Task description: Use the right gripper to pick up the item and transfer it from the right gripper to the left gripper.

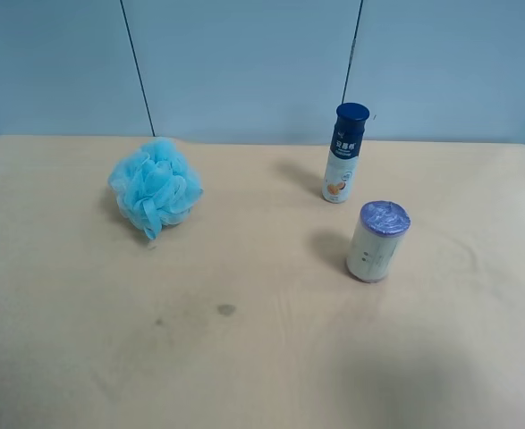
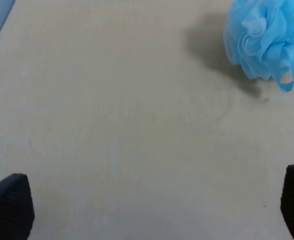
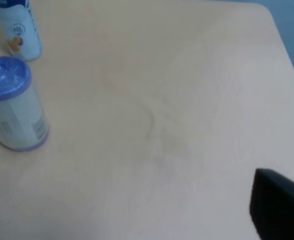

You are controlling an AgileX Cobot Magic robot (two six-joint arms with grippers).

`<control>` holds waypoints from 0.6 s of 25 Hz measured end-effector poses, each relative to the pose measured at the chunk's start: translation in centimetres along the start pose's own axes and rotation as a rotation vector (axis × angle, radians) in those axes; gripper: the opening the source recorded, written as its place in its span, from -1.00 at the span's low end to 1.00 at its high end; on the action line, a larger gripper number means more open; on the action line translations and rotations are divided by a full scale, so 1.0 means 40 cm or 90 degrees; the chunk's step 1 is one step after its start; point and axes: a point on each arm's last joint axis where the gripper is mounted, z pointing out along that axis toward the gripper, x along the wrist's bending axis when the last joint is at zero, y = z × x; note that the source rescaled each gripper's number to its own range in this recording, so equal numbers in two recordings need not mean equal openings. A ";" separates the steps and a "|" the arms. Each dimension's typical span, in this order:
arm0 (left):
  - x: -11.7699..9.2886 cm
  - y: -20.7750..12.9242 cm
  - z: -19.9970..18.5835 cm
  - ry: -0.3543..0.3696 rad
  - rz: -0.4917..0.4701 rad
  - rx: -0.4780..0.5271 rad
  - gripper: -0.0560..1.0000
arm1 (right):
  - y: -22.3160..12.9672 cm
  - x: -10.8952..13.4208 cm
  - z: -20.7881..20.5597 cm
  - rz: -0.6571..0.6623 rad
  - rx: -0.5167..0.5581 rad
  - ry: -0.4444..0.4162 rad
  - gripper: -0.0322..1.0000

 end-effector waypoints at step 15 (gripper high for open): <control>0.000 0.000 0.000 0.000 0.000 0.000 1.00 | 0.000 0.000 0.000 0.000 0.000 0.000 1.00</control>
